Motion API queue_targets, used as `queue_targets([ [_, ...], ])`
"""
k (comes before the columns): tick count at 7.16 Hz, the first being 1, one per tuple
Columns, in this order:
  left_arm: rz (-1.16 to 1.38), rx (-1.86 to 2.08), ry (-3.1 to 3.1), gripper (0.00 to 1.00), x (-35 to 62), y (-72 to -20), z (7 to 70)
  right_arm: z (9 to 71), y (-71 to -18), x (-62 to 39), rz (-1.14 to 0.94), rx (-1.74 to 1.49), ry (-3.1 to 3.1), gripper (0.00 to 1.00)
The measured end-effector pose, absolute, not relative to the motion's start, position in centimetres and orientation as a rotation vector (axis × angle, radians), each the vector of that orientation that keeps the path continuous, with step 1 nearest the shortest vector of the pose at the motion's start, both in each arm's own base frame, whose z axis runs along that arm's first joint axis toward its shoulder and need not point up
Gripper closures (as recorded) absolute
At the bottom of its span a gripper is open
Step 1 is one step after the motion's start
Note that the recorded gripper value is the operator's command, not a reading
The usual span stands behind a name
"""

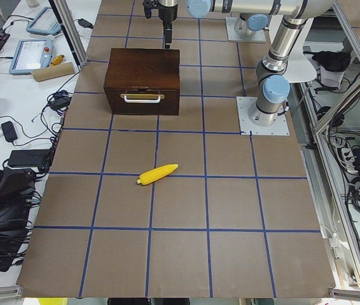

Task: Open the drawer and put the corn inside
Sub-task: 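Move the left gripper off the cabinet top toward the drawer side, then reach the left gripper to the white drawer handle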

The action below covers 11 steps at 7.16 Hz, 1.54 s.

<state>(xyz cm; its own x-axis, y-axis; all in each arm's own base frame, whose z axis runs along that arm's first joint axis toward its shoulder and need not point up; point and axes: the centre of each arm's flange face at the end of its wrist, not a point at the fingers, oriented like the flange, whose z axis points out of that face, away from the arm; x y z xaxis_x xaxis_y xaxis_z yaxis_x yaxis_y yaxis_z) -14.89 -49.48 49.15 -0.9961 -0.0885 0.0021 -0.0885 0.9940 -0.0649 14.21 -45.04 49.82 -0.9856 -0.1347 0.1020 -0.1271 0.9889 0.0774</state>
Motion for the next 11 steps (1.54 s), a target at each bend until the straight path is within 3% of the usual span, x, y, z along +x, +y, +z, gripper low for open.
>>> queue_targets([
  [4, -0.120, -0.102, 3.128, 0.00, -11.5, -50.5, 50.0, 49.8, -45.0, 14.2, -0.107, 0.200, -3.026, 0.00],
  [11, 0.021, -0.302, 3.116, 0.00, 14.9, -52.0, 45.1, 49.8, -45.1, 14.2, -0.108, 0.200, -3.025, 0.00],
])
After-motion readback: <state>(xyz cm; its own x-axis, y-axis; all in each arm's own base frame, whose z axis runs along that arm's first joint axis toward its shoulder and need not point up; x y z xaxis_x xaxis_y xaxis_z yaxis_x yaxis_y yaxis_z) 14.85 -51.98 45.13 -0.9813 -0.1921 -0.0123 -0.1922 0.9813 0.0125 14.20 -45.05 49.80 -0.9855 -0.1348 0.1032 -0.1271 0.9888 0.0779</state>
